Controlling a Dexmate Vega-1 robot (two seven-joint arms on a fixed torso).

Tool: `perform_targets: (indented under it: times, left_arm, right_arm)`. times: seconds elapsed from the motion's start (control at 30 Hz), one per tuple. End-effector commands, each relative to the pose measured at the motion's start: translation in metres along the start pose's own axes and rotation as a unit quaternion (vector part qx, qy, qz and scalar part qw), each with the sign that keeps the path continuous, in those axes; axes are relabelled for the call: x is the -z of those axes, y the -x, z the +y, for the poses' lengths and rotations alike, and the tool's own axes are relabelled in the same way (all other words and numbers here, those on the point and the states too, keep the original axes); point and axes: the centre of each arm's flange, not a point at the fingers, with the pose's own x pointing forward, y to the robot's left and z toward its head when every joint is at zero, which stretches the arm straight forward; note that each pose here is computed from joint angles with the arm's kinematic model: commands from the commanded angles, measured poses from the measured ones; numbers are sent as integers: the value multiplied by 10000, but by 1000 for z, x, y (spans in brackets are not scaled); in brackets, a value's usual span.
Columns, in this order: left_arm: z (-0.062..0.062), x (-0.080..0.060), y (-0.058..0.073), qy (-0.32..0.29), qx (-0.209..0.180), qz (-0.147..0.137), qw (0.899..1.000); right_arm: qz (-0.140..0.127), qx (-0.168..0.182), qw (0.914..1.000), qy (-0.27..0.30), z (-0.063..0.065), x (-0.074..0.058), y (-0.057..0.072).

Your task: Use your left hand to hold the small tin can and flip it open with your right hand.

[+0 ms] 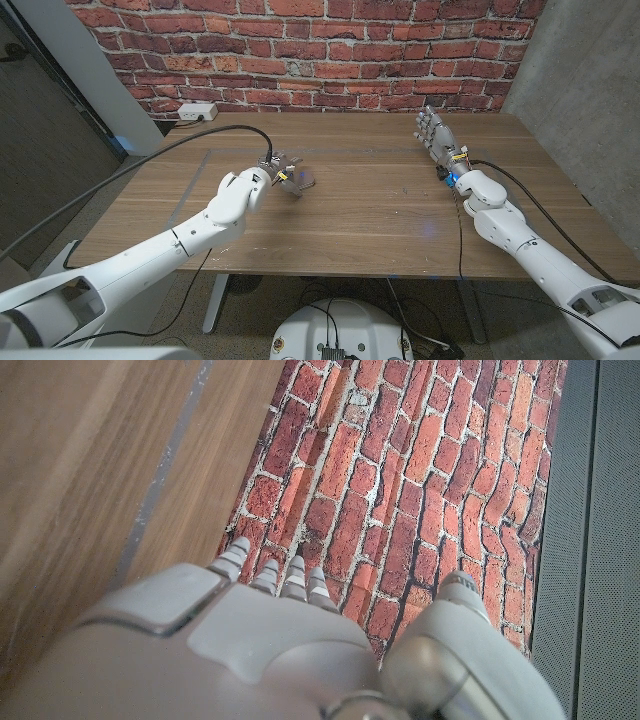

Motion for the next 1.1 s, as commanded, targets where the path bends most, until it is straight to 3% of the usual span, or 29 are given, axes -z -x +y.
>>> perform_targets:
  times: [0.03, 0.63, 0.83, 1.1]
  left_arm:
    - [-4, -1, 3, 44, 16, 23, 10000]
    - [-5, -10, 0, 132, -60, -46, 9999]
    - [-4, -13, 5, 302, -498, -133, 9982]
    - [2, -14, 11, 534, -767, -152, 9955]
  right_arm:
    - [16, 18, 10000, -66, 0, 1, 2]
    - [19, 49, 10000, -59, -5, 1, 7]
    - [19, 61, 9999, -90, -5, 2, 7]
    - [15, 82, 9999, -79, -9, 1, 9]
